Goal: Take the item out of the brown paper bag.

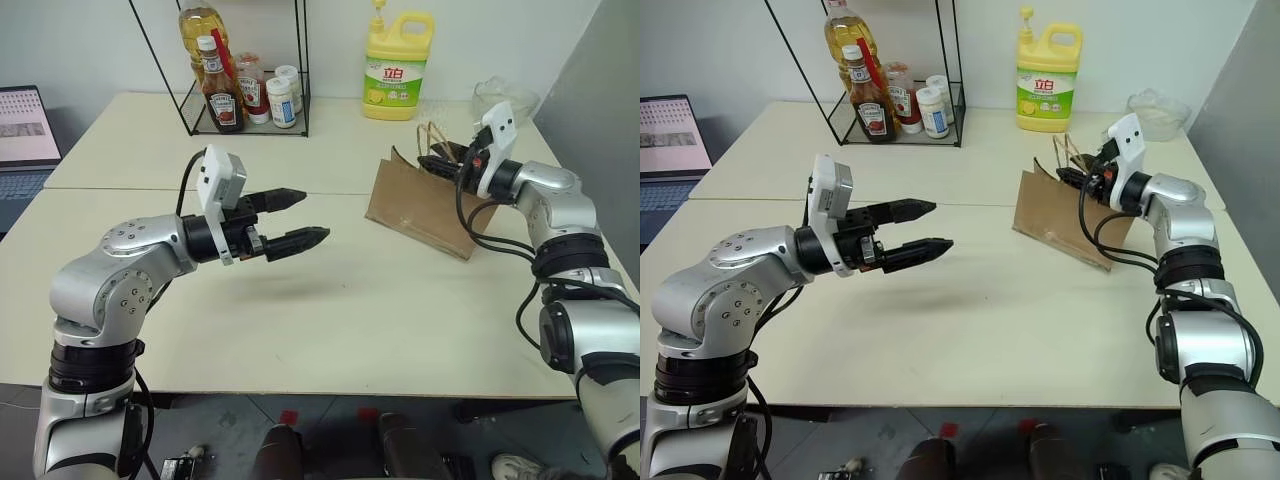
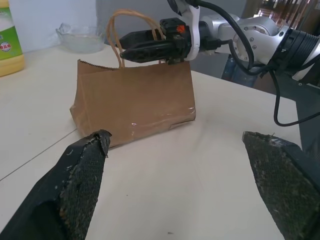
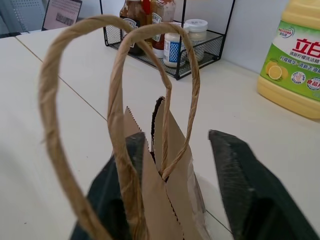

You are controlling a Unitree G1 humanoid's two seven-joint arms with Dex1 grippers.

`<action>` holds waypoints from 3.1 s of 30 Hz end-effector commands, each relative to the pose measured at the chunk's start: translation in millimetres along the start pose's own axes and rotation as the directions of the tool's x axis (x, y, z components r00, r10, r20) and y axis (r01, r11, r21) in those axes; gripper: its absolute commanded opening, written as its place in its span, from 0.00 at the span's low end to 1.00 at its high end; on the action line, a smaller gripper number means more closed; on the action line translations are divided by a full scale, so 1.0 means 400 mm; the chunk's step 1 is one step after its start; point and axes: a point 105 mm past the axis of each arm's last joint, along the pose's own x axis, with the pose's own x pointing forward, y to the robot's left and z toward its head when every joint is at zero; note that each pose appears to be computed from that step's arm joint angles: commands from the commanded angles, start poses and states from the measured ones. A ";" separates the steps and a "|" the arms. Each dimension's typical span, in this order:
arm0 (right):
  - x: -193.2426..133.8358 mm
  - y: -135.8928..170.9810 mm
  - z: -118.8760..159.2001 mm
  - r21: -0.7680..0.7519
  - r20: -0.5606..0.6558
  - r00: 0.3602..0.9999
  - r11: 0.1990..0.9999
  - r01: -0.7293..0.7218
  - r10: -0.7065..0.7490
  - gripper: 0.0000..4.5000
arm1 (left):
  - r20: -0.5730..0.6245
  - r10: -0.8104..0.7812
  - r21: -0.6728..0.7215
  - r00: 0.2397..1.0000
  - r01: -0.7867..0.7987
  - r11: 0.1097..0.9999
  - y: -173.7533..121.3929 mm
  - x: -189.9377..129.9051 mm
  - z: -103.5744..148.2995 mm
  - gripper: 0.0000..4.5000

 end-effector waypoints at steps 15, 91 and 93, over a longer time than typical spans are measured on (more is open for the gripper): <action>-0.012 -0.003 0.037 -0.032 0.029 0.999 0.999 -0.020 0.021 0.24 | 0.031 0.006 0.044 0.999 -0.007 0.999 -0.001 -0.005 0.031 1.00; -0.001 0.013 0.091 -0.086 -0.109 0.992 0.995 0.057 -0.067 0.01 | -0.012 0.094 -0.017 0.995 -0.094 0.995 -0.012 -0.047 -0.026 1.00; 0.011 0.014 0.090 -0.063 -0.109 0.991 0.996 0.066 -0.072 0.01 | -0.011 0.094 -0.012 0.996 -0.094 0.995 -0.011 -0.045 -0.028 1.00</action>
